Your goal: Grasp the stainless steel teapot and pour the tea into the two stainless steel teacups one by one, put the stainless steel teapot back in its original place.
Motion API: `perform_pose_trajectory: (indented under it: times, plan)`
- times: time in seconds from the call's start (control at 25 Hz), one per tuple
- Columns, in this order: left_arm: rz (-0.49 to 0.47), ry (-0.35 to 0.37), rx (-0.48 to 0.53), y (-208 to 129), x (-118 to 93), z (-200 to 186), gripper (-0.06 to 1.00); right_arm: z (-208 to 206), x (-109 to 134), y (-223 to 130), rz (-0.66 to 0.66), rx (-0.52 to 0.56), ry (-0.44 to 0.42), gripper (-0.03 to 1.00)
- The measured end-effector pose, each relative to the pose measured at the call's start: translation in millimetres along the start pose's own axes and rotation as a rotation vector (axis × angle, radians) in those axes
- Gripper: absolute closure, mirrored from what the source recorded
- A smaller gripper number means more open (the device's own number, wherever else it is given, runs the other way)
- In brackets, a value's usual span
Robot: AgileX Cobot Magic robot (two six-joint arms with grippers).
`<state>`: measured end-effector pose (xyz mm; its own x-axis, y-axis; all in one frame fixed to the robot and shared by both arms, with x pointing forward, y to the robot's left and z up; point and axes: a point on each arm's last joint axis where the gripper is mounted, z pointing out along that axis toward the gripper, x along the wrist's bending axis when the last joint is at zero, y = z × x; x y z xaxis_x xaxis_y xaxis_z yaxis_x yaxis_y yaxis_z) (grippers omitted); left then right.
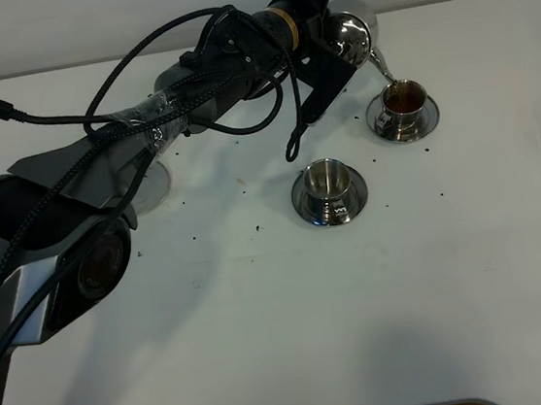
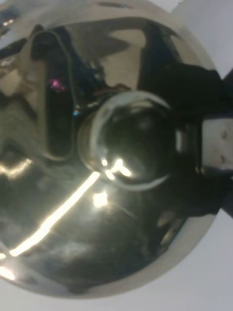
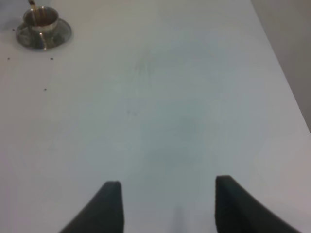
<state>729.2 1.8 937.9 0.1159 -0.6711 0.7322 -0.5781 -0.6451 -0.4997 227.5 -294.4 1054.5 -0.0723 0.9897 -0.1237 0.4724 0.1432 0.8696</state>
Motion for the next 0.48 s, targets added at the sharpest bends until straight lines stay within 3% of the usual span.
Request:
perform_pose_trajectory:
  times: [0.48]
  plan:
    - [0.021, 0.018, 0.002, -0.2, 1.7, 0.0, 0.69, 0.0, 0.0, 0.0, 0.000, 0.000, 0.000, 0.54]
